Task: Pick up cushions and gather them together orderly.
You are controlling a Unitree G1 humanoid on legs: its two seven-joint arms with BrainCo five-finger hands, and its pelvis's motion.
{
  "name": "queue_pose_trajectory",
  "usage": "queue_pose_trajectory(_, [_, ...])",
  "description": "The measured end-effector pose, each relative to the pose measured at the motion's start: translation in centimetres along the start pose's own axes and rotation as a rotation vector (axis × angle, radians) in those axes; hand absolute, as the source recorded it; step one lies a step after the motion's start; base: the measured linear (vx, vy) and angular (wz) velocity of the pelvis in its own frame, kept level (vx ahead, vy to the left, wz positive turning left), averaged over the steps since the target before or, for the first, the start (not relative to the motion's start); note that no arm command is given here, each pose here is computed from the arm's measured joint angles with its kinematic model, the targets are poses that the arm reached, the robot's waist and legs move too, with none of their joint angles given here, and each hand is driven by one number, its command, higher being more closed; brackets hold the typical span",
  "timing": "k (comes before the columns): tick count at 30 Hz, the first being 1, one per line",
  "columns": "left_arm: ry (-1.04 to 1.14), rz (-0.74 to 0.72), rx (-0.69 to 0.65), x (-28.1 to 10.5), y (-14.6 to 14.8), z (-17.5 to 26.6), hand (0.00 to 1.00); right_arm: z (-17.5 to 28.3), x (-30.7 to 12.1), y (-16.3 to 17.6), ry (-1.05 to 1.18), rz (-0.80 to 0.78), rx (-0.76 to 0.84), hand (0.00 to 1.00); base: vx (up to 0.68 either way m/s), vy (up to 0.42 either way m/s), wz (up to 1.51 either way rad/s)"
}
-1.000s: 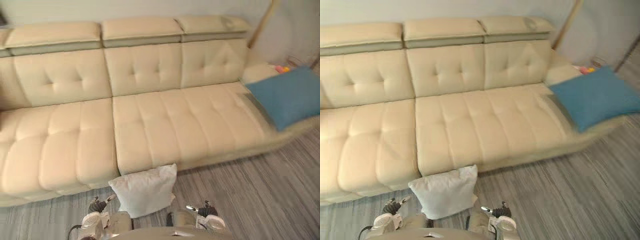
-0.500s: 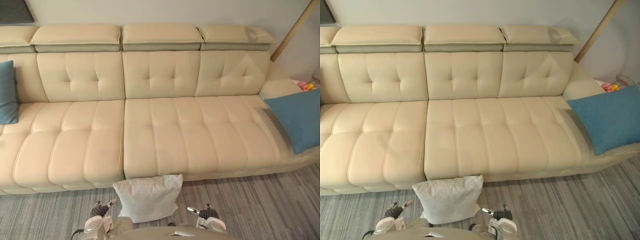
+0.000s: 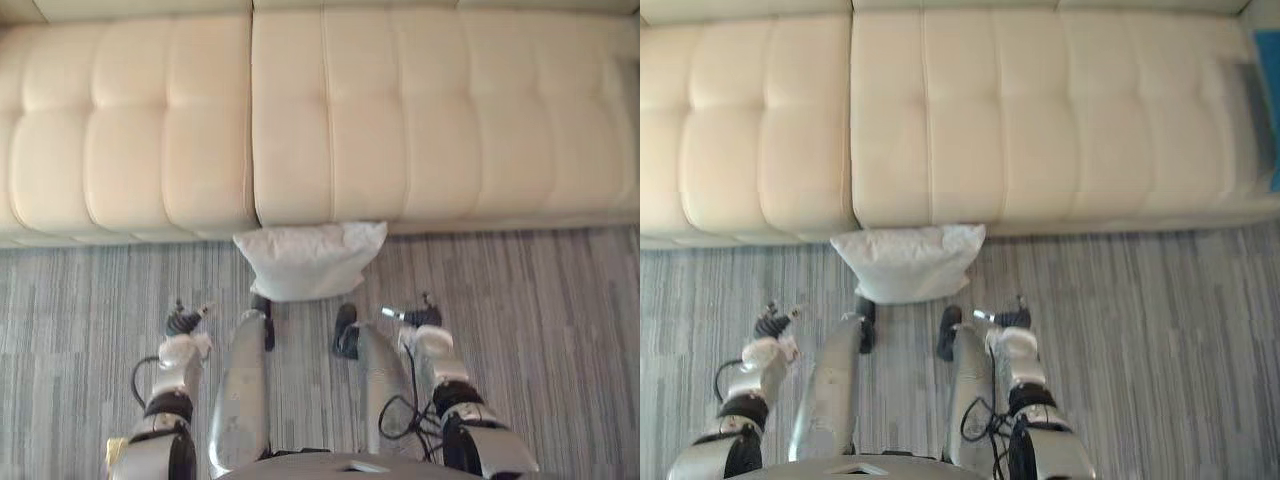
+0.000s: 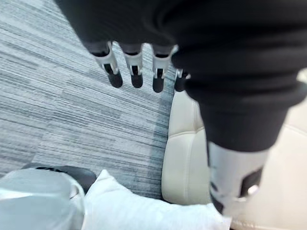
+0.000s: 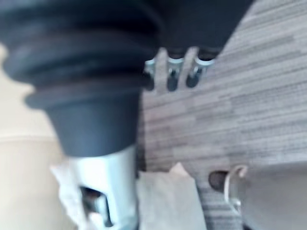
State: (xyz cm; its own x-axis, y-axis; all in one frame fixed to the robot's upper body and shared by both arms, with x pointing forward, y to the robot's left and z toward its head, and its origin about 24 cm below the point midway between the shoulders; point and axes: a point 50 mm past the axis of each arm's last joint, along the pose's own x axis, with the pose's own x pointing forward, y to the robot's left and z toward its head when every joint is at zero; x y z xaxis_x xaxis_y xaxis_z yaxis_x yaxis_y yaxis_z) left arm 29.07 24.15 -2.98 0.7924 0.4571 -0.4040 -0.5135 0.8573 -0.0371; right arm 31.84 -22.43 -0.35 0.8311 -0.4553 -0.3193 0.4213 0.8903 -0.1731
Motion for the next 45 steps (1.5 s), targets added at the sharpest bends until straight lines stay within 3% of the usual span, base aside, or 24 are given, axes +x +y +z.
queue_pose_trajectory(10, [-0.328,-0.096,-0.118,0.1,-5.4,11.1,0.0,15.9,-0.1,1.8,-0.458,-0.039,0.096,0.0,-0.02,-0.005,-0.01])
queue_pose_trajectory(16, [-0.483,-0.156,-0.119,-1.8,-8.3,15.0,0.0,21.0,-2.7,3.9,-0.655,-0.022,0.092,0.0,-0.04,-0.009,0.08])
queue_pose_trajectory(17, [-0.499,-0.169,-0.114,-2.1,-8.9,15.5,0.0,21.3,-2.9,4.3,-0.671,-0.021,0.075,1.0,-0.03,-0.008,0.08])
queue_pose_trajectory(18, [-0.519,-0.195,-0.102,-2.5,-9.9,16.0,0.0,21.6,-3.3,4.8,-0.683,-0.009,0.08,1.0,-0.02,-0.008,0.08])
queue_pose_trajectory(19, [-0.537,-0.205,-0.09,-2.8,-10.4,16.4,1.0,21.9,-3.6,4.9,-0.695,-0.011,0.085,1.0,-0.01,-0.009,0.09])
queue_pose_trajectory(26, [-0.684,-0.275,-0.092,-6.4,-14.9,19.7,1.0,24.2,-6.0,7.0,-0.774,-0.014,0.132,1.0,0.0,-0.003,0.03])
queue_pose_trajectory(36, [-0.743,-0.141,-0.159,-6.5,-12.6,21.8,1.0,24.4,-7.2,6.3,-0.829,-0.013,0.213,1.0,-0.01,-0.007,0.03])
queue_pose_trajectory(45, [-0.817,-0.136,-0.213,-8.5,-12.6,22.6,1.0,22.6,-8.1,6.6,-0.831,0.043,0.256,1.0,-0.02,-0.037,0.03])
